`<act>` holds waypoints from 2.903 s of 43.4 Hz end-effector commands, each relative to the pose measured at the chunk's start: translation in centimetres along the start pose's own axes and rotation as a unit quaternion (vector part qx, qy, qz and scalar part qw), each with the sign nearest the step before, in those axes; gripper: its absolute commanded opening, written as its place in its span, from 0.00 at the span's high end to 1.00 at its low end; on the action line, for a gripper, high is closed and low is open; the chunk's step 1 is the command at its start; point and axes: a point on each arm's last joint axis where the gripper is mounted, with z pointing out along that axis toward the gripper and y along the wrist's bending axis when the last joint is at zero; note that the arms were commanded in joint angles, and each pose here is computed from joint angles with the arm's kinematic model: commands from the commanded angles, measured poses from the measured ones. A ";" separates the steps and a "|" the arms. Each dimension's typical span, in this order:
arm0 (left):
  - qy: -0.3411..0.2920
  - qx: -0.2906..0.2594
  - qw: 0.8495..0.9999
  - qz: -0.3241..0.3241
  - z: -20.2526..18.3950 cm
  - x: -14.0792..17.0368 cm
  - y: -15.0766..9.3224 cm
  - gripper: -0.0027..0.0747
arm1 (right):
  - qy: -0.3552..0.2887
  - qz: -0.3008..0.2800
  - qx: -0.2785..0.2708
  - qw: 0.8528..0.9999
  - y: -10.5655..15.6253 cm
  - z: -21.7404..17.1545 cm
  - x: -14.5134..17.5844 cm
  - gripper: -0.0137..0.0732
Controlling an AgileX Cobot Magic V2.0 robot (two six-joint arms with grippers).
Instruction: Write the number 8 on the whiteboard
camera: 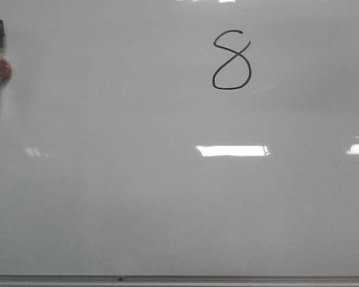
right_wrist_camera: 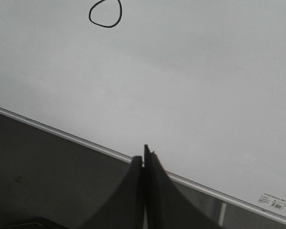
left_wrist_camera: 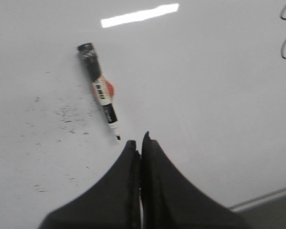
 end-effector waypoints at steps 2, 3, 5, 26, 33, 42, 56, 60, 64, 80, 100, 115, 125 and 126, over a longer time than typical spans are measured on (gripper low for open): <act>-0.102 -0.038 0.994 -0.014 -1.5 0.4 1.0 0.99 | -0.040 0.001 0.007 0.999 -0.1 -0.5 -1.1 0.97; -0.114 -0.046 0.992 -0.014 -1.7 0.8 1.1 0.99 | -0.040 0.001 0.007 0.999 -0.1 -0.5 -1.1 0.97; -0.134 -0.055 0.989 -0.008 -2.1 2.0 1.2 0.99 | -0.040 0.001 0.007 0.999 -0.1 -0.5 -1.1 0.97; -0.221 -0.132 0.966 -0.009 -0.9 13.9 1.0 0.99 | -0.040 0.001 0.007 0.999 -0.1 -0.5 -1.1 0.97; -0.242 -0.125 0.962 -0.030 0.3 16.2 0.8 0.99 | -0.040 0.001 0.007 0.999 -0.1 -0.5 -1.1 0.97; -0.244 -0.111 0.963 -0.039 0.7 16.7 0.7 0.99 | -0.038 0.001 0.007 0.999 -0.1 -0.5 -1.0 0.97; -0.266 -0.113 0.957 -0.038 0.5 16.3 0.7 0.99 | -0.038 0.001 0.007 0.999 -0.1 -0.5 -1.0 0.97; -0.281 -0.112 0.952 -0.043 0.4 16.1 0.7 0.99 | -0.038 0.001 0.007 0.999 -0.1 -0.5 -1.0 0.97; -0.289 -0.113 0.949 -0.049 0.3 16.0 0.7 0.99 | -0.038 0.001 0.007 0.999 -0.1 -0.5 -1.0 0.97; -0.291 -0.112 0.949 -0.052 0.3 16.0 0.8 0.99 | -0.038 0.001 0.007 0.999 -0.1 -0.5 -1.0 0.97; -0.291 -0.112 0.949 -0.052 0.3 16.0 0.8 0.99 | -0.038 0.001 0.007 0.999 -0.1 -0.5 -1.0 0.97; -0.291 -0.112 0.949 -0.052 0.3 16.0 0.8 0.99 | -0.067 0.007 0.025 0.997 -0.4 -0.5 0.1 0.97; -0.291 -0.112 0.949 -0.052 0.3 16.0 0.8 0.99 | -0.220 0.034 0.106 0.969 -1.4 1.5 4.7 0.97; -0.291 -0.112 0.949 -0.052 0.3 16.0 0.8 0.99 | -0.232 0.035 0.112 0.966 -1.4 1.7 5.3 0.97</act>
